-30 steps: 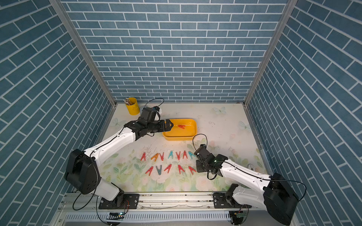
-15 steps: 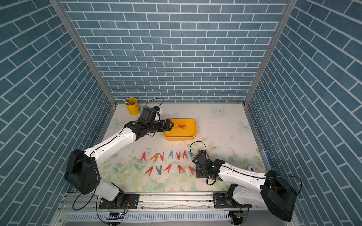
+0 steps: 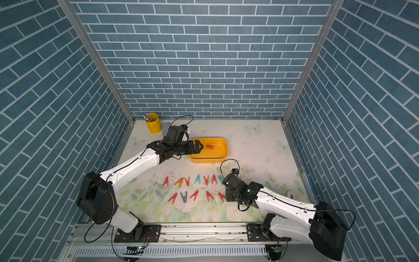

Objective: Take the clothespins out of the storage box
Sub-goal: Place the clothespin at the center of the board, then pick up the clothespin from the storage box.

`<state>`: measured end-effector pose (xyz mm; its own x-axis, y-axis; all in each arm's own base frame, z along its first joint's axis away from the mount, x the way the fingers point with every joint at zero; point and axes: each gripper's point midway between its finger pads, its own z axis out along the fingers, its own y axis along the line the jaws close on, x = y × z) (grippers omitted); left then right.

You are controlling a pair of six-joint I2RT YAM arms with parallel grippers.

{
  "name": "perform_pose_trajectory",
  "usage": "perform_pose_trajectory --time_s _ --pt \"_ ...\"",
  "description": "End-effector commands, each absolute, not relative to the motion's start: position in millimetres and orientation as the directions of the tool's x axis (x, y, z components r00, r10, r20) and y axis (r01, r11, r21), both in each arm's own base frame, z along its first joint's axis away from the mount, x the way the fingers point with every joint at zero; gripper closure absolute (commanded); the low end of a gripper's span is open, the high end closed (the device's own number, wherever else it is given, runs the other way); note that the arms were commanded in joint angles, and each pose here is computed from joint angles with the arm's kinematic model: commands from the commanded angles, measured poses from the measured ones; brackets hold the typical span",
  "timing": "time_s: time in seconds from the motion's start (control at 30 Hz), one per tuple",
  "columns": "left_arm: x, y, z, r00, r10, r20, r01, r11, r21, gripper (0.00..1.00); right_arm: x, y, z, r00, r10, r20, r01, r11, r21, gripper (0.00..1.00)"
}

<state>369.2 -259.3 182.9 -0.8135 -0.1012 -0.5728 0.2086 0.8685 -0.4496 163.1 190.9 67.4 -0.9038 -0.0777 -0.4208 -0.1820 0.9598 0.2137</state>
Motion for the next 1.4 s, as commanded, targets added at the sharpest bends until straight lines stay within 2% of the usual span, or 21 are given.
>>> perform_pose_trajectory --time_s 0.0,0.23,0.5,0.77,1.37 --pt "371.6 -265.0 173.7 -0.828 -0.095 -0.552 0.185 0.884 -0.43 0.01 182.9 194.6 98.8 -0.847 -0.109 -0.52 -0.225 0.96 0.167 0.47" --pt "378.9 -280.3 155.2 -0.853 -0.116 -0.509 0.118 0.907 -0.405 0.11 227.7 215.5 149.0 -0.755 -0.105 -0.647 -0.283 0.942 0.178 0.28" --pt "397.3 -297.5 124.4 -0.876 -0.167 -0.452 0.001 0.937 -0.349 0.25 278.4 220.0 182.5 -0.677 -0.047 -0.735 -0.325 0.914 0.241 0.01" --pt "421.1 -316.3 96.0 -0.879 -0.224 -0.421 -0.092 0.946 -0.311 0.35 308.2 209.1 191.7 -0.639 -0.009 -0.769 -0.322 0.911 0.257 0.0" --pt "459.6 -333.9 37.8 -0.879 -0.269 -0.394 -0.197 0.957 -0.213 0.41 336.4 184.2 193.3 -0.645 0.049 -0.763 -0.32 0.889 0.328 0.01"
